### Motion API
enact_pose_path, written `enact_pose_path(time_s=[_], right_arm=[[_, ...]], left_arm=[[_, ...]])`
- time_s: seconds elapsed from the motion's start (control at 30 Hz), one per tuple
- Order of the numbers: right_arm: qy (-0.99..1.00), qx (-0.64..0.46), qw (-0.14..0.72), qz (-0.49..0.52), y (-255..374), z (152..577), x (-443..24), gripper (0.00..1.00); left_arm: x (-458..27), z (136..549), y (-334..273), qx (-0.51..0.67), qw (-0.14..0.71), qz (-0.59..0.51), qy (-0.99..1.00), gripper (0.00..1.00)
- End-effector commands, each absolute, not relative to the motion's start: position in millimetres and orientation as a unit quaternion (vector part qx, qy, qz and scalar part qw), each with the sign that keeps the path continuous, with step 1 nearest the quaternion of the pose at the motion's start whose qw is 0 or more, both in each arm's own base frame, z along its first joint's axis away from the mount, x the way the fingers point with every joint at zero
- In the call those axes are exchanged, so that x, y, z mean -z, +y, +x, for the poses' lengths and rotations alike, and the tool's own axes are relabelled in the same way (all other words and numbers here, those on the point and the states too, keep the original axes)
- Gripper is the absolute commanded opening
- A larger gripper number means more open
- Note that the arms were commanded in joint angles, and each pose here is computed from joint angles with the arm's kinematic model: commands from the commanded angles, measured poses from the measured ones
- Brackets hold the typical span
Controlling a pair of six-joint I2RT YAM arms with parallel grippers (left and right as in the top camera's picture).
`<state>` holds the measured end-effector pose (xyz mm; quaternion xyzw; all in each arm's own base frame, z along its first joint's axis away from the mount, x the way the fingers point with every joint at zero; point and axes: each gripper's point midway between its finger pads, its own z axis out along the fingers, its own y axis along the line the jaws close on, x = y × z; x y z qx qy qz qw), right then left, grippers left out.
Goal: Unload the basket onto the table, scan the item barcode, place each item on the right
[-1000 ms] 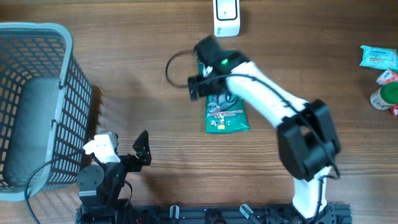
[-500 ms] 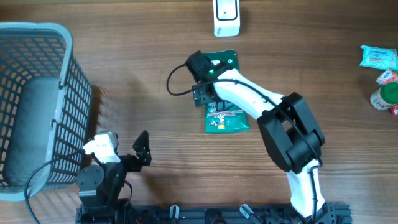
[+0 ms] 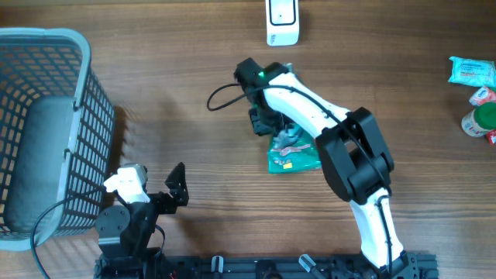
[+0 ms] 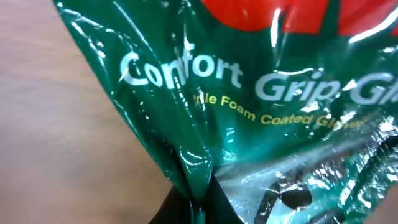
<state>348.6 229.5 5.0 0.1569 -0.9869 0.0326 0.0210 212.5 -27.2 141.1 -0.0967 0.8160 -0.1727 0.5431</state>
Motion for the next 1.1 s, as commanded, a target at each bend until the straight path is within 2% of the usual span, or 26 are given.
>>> enact_pose_path(time_s=[0.0, 0.13, 0.2, 0.33, 0.53, 0.7, 0.83, 0.97, 1.07], right_arm=[[-0.931, 0.215, 0.062, 0.289, 291.6, 319.1, -59.0, 0.05], [-0.811, 0.44, 0.065, 0.38, 306.3, 281.1, -139.5, 0.05], [-0.78, 0.481, 0.045, 0.398, 301.7, 281.2, -150.7, 0.05], [-0.747, 0.562, 0.027, 0.355, 298.5, 285.0, -138.2, 0.04], [-0.663, 0.697, 0.016, 0.273, 303.2, 266.1, -113.8, 0.04], [-0.727, 0.651, 0.074, 0.204, 305.2, 274.9, -74.5, 0.04], [-0.754, 0.628, 0.047, 0.188, 299.6, 301.8, -78.0, 0.04], [-0.87, 0.469, 0.0, 0.153, 268.2, 333.5, -63.1, 0.05], [-0.932, 0.318, -0.058, 0.163, 230.8, 350.8, -79.6, 0.05]], left_arm=[[-139.9, 212.8, -27.1, 0.174, 0.543, -0.1, 0.815, 1.0], [-139.9, 212.8, -27.1, 0.174, 0.543, -0.1, 0.815, 1.0], [-139.9, 212.8, -27.1, 0.174, 0.543, -0.1, 0.815, 1.0], [-139.9, 212.8, -27.1, 0.174, 0.543, -0.1, 0.815, 1.0], [-139.9, 212.8, -27.1, 0.174, 0.543, -0.1, 0.815, 1.0], [-139.9, 212.8, -27.1, 0.174, 0.543, -0.1, 0.815, 1.0], [-139.9, 212.8, -27.1, 0.174, 0.543, -0.1, 0.815, 1.0], [-139.9, 212.8, -27.1, 0.174, 0.543, -0.1, 0.815, 1.0], [-139.9, 212.8, -27.1, 0.174, 0.543, -0.1, 0.815, 1.0]])
